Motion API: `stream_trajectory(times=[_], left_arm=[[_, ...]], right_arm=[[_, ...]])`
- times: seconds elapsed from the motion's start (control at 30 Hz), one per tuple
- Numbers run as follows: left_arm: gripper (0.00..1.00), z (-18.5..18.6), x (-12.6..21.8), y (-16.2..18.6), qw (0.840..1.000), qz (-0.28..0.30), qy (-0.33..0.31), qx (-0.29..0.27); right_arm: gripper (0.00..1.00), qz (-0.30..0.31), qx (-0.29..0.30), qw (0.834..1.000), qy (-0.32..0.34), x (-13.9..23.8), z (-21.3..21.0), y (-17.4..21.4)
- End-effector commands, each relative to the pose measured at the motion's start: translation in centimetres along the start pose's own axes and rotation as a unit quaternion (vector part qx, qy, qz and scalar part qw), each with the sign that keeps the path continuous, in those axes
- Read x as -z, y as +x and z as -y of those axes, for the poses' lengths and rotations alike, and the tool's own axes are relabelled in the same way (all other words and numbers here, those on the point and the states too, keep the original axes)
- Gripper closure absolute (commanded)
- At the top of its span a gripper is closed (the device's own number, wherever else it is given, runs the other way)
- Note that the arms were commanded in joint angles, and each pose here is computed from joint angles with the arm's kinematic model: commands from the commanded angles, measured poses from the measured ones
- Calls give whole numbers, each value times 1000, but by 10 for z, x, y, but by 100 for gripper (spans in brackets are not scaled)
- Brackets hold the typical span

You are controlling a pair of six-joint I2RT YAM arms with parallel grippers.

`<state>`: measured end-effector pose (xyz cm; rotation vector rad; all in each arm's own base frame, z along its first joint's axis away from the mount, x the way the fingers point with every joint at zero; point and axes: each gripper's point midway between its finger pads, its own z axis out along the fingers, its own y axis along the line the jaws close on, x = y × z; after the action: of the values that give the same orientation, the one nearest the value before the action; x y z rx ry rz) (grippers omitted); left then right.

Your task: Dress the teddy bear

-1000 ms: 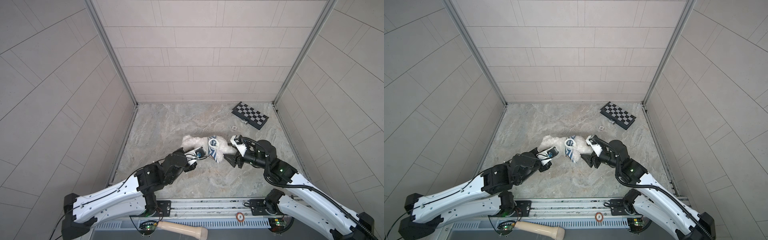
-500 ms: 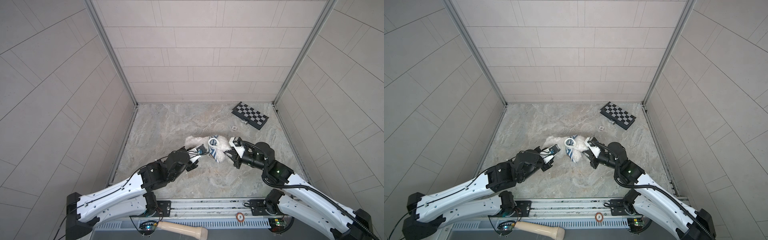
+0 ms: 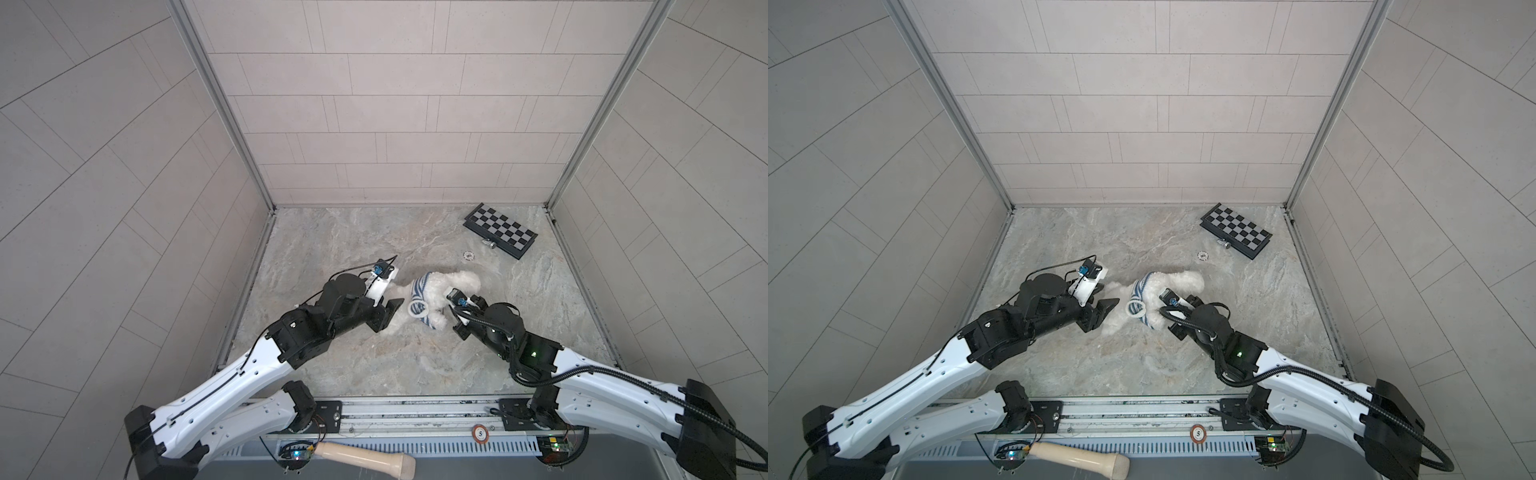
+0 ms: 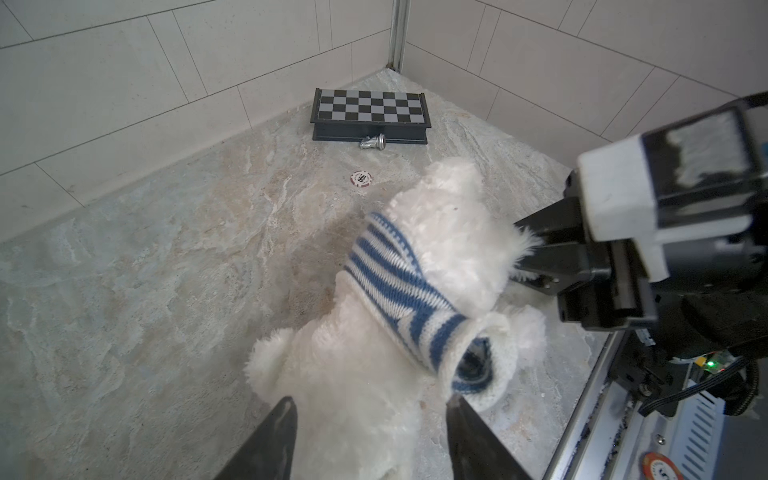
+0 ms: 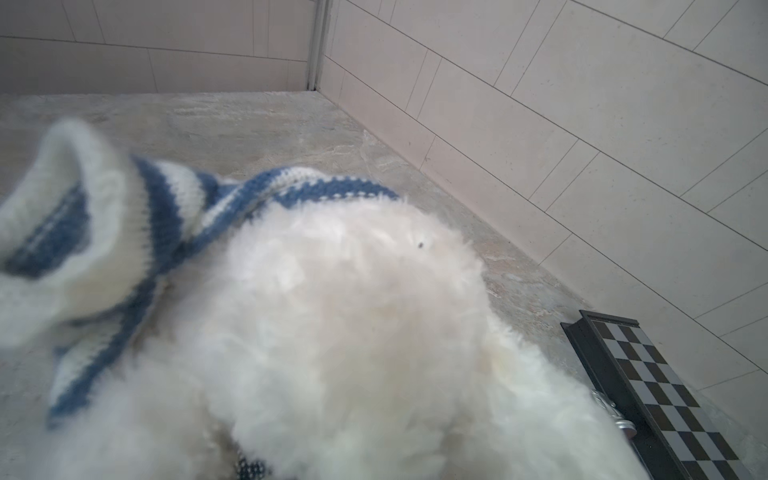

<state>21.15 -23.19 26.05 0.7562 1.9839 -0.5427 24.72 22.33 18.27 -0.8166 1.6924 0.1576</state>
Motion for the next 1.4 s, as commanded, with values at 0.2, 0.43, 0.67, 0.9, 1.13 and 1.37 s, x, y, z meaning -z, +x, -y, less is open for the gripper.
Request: stream_trajectory(times=[0.2, 0.43, 0.67, 0.9, 1.13, 1.37], left_arm=[[49, 14, -38, 27, 991, -59, 33, 114], [51, 30, -68, 47, 987, -92, 32, 129], [52, 17, -87, 80, 982, -150, -51, 101], [87, 14, -96, 90, 981, -142, -60, 120], [100, 9, -88, 97, 980, -132, -55, 139], [73, 6, -81, 100, 979, -133, -61, 141]], right_arm=[[100, 5, -17, 999, 31, -21, -3, 19], [100, -27, -31, 999, 16, -23, -16, 43], [100, -36, -42, 998, 3, -11, -30, 59], [100, -41, -50, 998, -11, -1, -37, 66], [100, -58, -58, 997, -2, 7, -35, 82], [100, -62, -68, 996, -3, 5, -37, 86]])
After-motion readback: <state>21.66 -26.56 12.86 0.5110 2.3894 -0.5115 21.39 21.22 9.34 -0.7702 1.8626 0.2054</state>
